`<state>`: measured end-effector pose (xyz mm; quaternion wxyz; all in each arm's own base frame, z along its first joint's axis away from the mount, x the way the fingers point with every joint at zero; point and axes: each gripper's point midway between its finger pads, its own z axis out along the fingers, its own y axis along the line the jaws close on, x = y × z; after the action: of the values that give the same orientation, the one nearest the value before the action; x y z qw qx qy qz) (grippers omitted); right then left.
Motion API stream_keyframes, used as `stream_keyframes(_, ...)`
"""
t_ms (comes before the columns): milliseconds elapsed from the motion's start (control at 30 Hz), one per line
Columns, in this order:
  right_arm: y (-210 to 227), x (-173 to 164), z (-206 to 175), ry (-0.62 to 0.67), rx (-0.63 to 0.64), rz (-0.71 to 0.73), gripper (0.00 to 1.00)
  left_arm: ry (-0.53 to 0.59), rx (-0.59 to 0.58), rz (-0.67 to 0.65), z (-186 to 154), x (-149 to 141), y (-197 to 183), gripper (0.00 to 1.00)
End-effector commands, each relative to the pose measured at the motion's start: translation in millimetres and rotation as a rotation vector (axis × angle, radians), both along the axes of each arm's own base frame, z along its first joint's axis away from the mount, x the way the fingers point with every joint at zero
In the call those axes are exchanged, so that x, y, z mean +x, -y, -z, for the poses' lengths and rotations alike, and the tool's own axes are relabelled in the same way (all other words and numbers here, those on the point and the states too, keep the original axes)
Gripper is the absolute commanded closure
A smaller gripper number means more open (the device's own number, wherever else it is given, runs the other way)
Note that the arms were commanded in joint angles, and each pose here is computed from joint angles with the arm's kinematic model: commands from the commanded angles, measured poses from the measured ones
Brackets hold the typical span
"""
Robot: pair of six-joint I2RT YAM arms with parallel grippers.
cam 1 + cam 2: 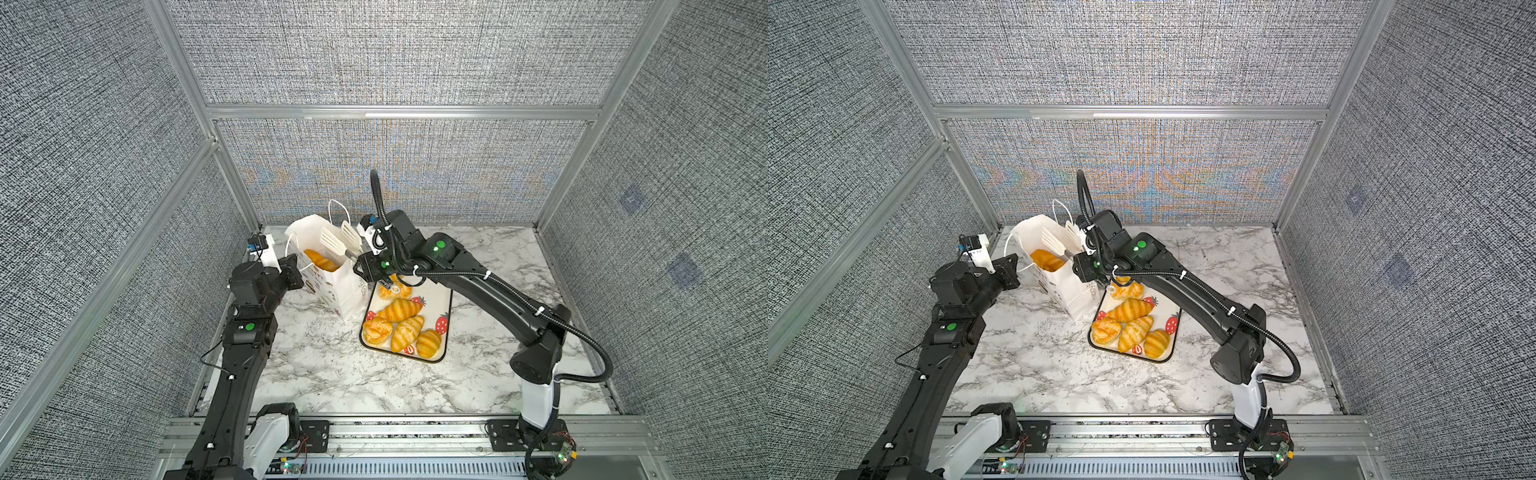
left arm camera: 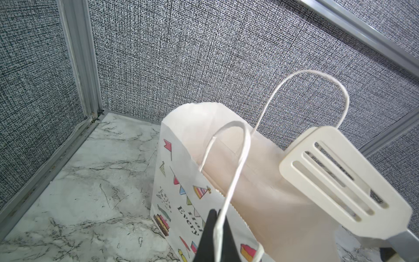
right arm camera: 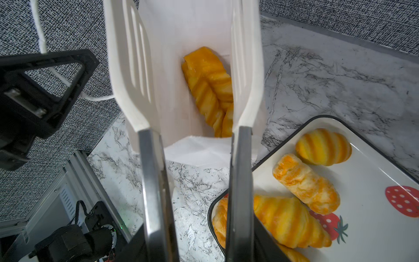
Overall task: Pack bread into a paper bag
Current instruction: Place the bread in the paper bag, then pick up the bread from the tray.
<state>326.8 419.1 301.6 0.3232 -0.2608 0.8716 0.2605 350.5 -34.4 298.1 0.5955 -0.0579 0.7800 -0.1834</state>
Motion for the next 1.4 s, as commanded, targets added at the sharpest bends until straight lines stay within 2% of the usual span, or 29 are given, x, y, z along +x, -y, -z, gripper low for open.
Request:
stream_keyframes(0,-2,0,-17,0.034,0.043,0.005,0.5,0.02,0.003,-0.002,-5,1,-1,1.0)
stream_keyframes(733,36,-21,-70,0.139,0.073,0.058,0.5,0.02,0.007,-0.015,-5,0,-4,1.0)
stream_keyframes(1100,80,-15,-70,0.155,0.055,0.152,0.49,0.019,0.004,-0.014,-5,0,-4,1.0)
stream_keyframes(1367,113,-6,-49,0.119,0.044,0.226,0.48,0.018,0.004,-0.012,-5,1,-3,1.0)
